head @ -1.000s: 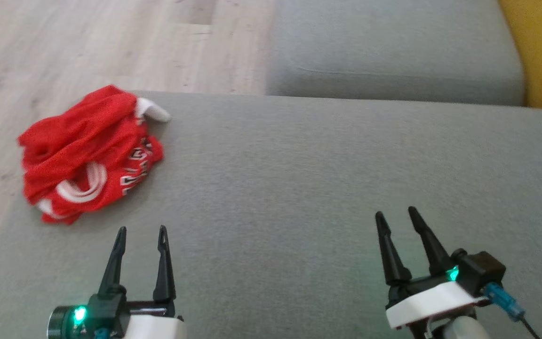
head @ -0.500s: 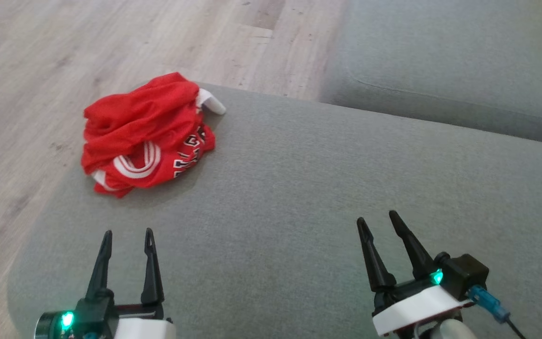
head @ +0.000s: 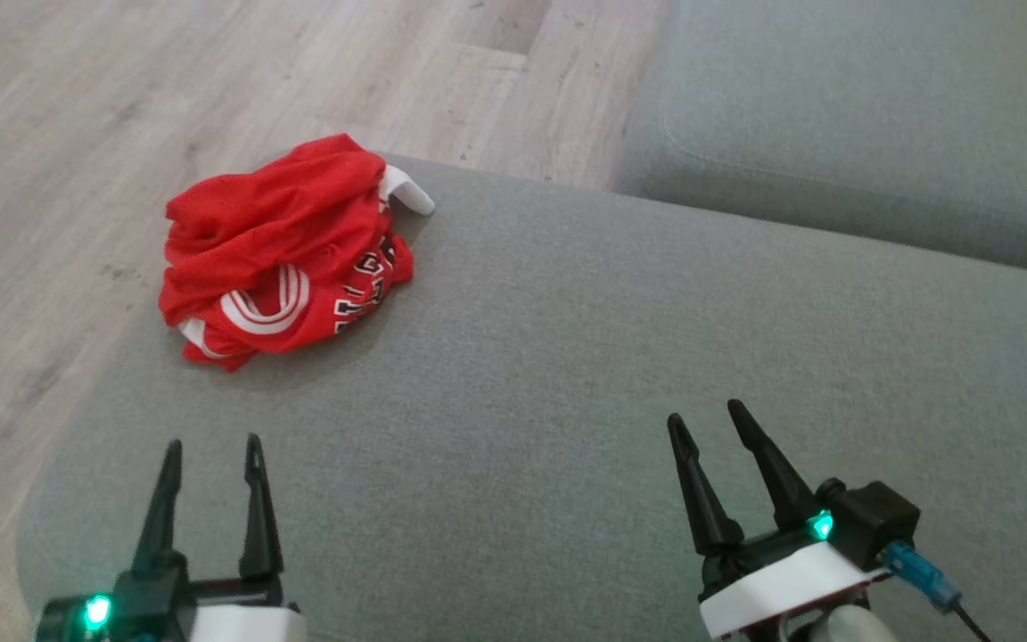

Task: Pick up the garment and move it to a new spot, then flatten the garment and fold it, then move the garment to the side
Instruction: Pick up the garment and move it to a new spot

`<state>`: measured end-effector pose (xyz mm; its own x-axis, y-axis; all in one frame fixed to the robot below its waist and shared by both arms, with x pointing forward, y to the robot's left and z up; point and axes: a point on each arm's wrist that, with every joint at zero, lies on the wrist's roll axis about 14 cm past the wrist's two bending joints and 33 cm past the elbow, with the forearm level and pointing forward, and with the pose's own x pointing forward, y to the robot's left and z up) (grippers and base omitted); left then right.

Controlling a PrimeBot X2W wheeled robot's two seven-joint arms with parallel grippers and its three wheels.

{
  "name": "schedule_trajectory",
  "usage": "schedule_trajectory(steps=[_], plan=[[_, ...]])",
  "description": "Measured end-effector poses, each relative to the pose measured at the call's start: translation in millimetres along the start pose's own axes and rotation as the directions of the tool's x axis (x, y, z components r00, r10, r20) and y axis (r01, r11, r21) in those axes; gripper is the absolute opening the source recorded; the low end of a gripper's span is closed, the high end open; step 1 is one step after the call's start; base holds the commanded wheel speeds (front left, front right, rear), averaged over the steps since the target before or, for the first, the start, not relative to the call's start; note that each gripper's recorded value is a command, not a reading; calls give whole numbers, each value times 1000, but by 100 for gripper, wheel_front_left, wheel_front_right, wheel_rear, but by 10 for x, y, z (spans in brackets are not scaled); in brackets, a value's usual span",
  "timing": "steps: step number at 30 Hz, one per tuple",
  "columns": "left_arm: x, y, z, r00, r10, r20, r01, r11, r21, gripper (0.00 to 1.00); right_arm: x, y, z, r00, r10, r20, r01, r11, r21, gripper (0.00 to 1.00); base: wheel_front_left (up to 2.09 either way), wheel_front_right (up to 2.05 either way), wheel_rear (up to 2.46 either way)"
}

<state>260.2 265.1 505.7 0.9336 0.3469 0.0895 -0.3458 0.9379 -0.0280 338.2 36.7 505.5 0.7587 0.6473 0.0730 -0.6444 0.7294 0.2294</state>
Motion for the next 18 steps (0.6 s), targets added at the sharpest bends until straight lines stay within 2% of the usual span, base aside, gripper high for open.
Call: schedule_trajectory(steps=[4, 8, 13, 18], plan=[[105, -7, 38, 999, -36, 9, 35, 999, 39, 100, -14, -90, -9, 1000, -27, 0, 27, 1000, 9, 100, 0, 0, 0], [487, -44, 160, 992, -126, -3, 126, 983, 134, 100, -15, -293, -41, 997, -79, -4, 79, 997, 14, 100, 0, 0, 0], [1200, -102, 273, 968, -223, -115, 245, 936, 252, 100, 55, -538, -90, 992, -126, -11, 126, 992, 6, 100, 0, 0, 0], [1770, -113, 135, 931, -227, -287, 323, 878, 353, 100, 167, -824, -94, 984, -177, 1, 177, 984, 5, 100, 0, 0, 0]])
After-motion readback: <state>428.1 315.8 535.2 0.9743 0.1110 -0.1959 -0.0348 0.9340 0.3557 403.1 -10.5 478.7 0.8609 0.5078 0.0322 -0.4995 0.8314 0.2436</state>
